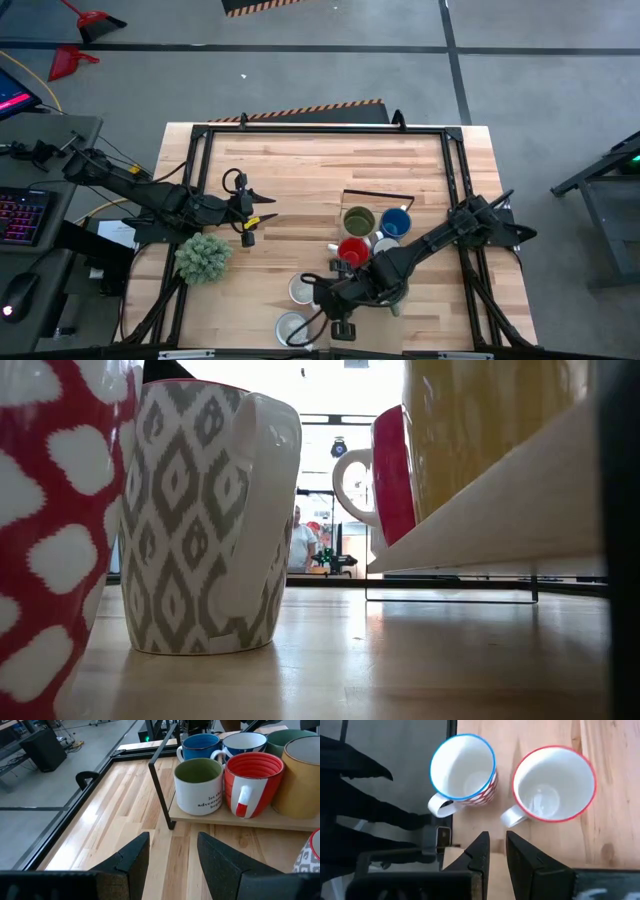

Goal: Place coffee mugs
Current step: Put the gray and white mug on the shelf

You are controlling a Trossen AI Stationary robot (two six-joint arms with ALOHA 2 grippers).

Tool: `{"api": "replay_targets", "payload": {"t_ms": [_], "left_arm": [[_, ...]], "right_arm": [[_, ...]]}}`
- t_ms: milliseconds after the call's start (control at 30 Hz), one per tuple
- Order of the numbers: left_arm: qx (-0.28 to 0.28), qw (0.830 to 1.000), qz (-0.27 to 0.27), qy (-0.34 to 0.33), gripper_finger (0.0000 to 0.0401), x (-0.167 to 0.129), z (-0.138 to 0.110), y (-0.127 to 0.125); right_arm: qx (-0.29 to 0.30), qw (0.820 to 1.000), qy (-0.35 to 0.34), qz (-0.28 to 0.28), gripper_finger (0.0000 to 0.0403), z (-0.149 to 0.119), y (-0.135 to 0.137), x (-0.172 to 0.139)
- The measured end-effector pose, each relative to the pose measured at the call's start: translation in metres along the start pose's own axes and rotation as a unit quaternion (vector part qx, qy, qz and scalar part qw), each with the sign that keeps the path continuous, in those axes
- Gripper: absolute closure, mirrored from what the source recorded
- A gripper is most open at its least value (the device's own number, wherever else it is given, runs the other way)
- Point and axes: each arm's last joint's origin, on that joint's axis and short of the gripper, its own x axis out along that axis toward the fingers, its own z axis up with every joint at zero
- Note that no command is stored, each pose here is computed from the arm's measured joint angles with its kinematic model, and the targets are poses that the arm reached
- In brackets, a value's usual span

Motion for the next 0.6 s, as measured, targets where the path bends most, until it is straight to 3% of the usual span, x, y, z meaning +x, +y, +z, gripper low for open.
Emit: {"api": "replay_targets", "payload": {"t_ms": [600], "left_arm": [[0.029,1.000,0.000,-0.002,0.0247,0.000,0.000,0.000]], "right_arm": [[-0.047,0.997,-0.052,0.012,0.0360,0.047,-0.042,-0.025]]}}
